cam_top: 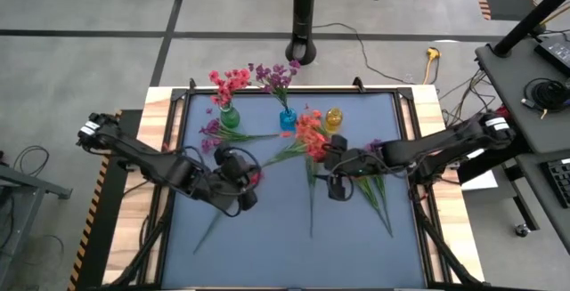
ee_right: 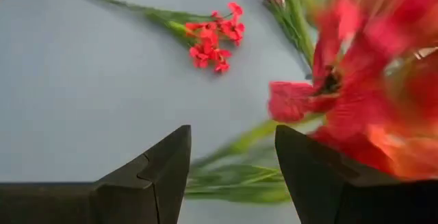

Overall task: Sort flowers into vase by color
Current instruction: Put the bottom left orange flower into the yellow vase

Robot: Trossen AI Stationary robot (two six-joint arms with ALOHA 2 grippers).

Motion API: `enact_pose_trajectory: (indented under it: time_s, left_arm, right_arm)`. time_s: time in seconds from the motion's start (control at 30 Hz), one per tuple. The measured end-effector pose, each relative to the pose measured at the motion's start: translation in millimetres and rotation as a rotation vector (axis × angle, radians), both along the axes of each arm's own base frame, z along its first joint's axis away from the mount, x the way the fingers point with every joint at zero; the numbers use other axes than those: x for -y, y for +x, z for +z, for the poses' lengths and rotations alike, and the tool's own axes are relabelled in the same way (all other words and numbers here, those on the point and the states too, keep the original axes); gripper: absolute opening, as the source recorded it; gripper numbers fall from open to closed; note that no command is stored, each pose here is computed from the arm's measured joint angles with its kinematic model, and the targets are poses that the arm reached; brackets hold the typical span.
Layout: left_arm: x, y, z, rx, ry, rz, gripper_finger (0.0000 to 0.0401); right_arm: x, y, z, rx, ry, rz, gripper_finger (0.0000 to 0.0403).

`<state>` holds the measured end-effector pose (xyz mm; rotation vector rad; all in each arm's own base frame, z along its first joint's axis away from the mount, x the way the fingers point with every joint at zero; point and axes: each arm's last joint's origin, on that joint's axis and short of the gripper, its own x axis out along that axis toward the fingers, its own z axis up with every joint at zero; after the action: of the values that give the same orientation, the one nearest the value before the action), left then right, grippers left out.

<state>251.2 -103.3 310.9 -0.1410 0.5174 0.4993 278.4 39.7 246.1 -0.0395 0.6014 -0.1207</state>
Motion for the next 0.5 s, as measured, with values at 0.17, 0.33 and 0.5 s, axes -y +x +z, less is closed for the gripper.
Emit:
enact_pose_trajectory:
  time_s: [0.17,0.33,0.5]
  left_arm:
    - [8,0,19,0.027,0.017,-0.053,0.0007]
    - [14,-2,28,0.051,0.008,-0.078,0.0007]
    - [16,-8,31,0.007,0.012,-0.081,0.0007]
  right_arm:
    - [12,5,-45,-0.013,0.007,-0.05,0.0205]
    - [25,7,-71,-0.086,0.027,-0.121,0.0205]
    - [28,4,-72,-0.124,0.023,-0.129,0.0205]
